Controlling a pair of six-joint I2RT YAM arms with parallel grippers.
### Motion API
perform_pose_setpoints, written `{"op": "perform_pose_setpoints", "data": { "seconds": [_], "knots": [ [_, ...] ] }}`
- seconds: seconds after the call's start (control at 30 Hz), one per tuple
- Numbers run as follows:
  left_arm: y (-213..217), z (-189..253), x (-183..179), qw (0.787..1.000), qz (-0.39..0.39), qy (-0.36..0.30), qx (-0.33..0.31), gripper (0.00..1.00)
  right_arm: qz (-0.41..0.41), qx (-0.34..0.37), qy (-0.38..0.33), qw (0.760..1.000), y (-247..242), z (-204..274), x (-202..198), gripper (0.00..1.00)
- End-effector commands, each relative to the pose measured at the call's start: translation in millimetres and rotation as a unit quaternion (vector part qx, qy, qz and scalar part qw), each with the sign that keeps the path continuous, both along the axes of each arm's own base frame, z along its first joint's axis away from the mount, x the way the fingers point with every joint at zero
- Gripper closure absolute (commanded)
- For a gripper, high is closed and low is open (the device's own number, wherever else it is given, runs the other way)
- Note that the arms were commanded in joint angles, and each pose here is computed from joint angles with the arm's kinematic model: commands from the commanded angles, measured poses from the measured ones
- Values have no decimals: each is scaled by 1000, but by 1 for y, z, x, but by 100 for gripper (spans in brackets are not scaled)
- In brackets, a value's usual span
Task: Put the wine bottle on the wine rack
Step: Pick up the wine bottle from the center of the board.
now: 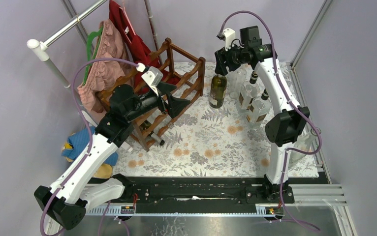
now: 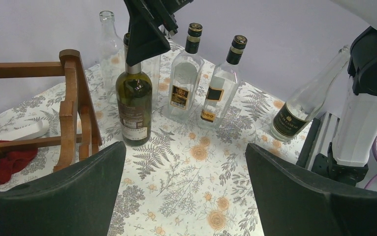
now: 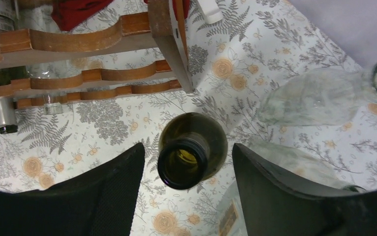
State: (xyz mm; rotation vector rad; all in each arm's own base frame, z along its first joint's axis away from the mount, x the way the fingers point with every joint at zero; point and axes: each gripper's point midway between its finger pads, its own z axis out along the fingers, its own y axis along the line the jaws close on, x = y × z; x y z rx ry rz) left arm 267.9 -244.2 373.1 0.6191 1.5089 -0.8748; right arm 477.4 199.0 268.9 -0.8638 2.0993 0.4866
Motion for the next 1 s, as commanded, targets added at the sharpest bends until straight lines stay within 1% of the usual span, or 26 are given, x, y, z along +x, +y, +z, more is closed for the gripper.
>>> {"op": "perform_pose_setpoints", "data": {
  "seconds": [0.0, 0.07, 0.1, 0.2, 0.3, 0.33, 0.5, 0.63, 0.77, 0.9, 0.97],
  "knots": [
    [4, 0, 6, 1000, 13, -15, 6, 1, 0, 13, -18, 1000, 18, 16, 0, 34],
    [4, 0, 5, 1000, 11, -15, 5, 1, -1, 10, -18, 1000, 20, 13, -2, 47],
    [3, -1, 5, 1000, 9, -14, 5, 1, -4, 7, -19, 1000, 19, 11, -3, 59],
    [2, -2, 5, 1000, 5, -15, 5, 1, -17, 3, -27, 999, 13, 14, -6, 83],
    [-3, -6, 0, 1000, -15, -12, 4, 1, -20, 28, -46, 998, 12, 36, -23, 99],
    [-5, -3, -1, 999, -25, -20, -1, 1, -17, 40, -47, 998, 12, 41, -34, 100],
    [-23, -2, -18, 996, -79, -33, -15, 1, -14, 99, -58, 993, 6, 68, -95, 100],
    [-47, -15, -38, 993, -110, -40, 2, 1, -14, 123, -54, 991, -3, 55, -139, 100],
    [-79, -38, -68, 990, -137, -35, 28, 1, 8, 128, -60, 990, -10, 32, -177, 100],
    [-102, -63, -95, 988, -135, -50, 59, 1, 44, 148, -65, 986, -7, 15, -206, 100],
    [-108, -76, -101, 989, -127, -52, 57, 1, 65, 162, -59, 983, -4, 7, -219, 100]
  ]
}}
